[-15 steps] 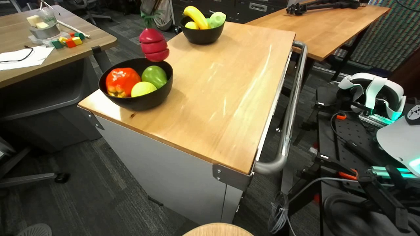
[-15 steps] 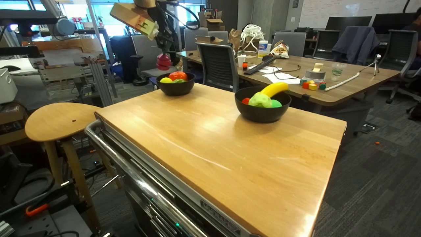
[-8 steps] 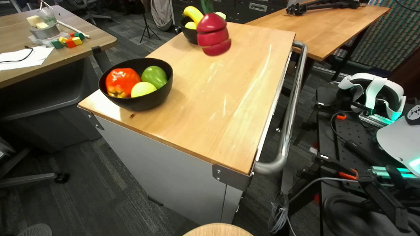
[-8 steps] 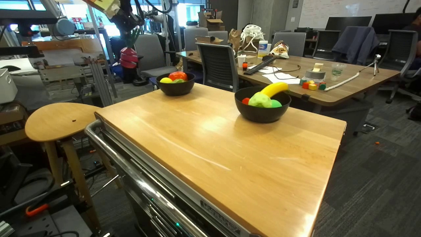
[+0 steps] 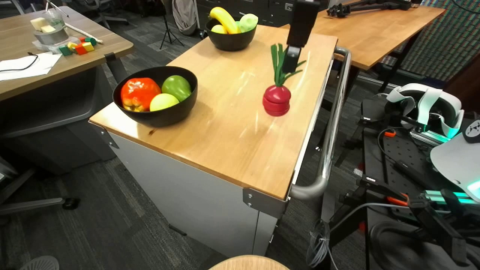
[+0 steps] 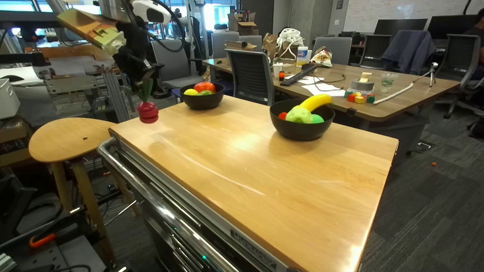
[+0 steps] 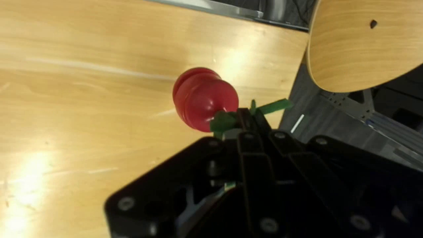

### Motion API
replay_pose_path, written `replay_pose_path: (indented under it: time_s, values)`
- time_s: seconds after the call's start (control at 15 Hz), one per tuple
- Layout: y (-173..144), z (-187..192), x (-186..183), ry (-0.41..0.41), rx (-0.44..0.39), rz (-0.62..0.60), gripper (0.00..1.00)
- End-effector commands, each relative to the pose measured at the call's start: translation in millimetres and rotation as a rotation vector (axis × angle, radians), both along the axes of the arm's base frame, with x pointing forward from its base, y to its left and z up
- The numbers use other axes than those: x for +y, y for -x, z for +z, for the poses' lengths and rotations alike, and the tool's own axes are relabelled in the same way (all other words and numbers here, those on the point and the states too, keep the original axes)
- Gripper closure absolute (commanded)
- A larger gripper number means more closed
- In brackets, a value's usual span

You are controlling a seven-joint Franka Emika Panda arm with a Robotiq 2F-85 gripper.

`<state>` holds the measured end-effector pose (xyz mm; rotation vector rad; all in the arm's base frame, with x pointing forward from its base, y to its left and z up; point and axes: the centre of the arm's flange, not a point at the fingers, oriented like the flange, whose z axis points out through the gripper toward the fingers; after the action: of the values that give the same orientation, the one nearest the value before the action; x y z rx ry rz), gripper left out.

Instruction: Take the plastic fruits and vegetables and place them on the table

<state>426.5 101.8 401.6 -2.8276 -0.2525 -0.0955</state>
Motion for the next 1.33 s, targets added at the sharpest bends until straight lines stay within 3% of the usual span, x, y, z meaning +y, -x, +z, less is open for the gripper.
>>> replay_pose_path:
  time_s: [0.0,0.07,0.13,0.2,0.4,0.6,0.67,0.73,0.87,1.0,1.07,1.13,1.27]
  values:
    - [-6.3,-27.9,4.2,0.085,0.073,-0.052,0.99]
    - [-6.9,-33.0,3.1,0.102,0.092,-0.060,0.99]
    - [-6.1,-33.1,3.2,0.115,0.104,-0.066,0.73]
    - [-5.9,-34.2,3.1,0.122,0.114,-0.071,0.71]
    - [-1.7,-11.7,0.4,0.186,0.104,-0.051,0.49]
    - [-4.5,42.4,-18.4,0.274,0.073,0.051,0.27]
    - [-4.7,-3.6,-8.9,0.248,0.091,0.013,0.18]
    - [-4.6,7.9,-10.6,0.251,0.082,0.013,0.37]
    - [-2.3,3.1,-11.9,0.252,0.092,0.012,0.21]
    - [-2.7,-6.2,-11.1,0.254,0.110,0.016,0.17]
    - [-3.3,-8.7,-11.0,0.254,0.114,0.016,0.05]
    - [-0.6,-15.6,-4.7,0.265,0.131,0.062,0.04]
    - [-6.7,-8.8,12.4,0.327,0.083,0.157,0.00]
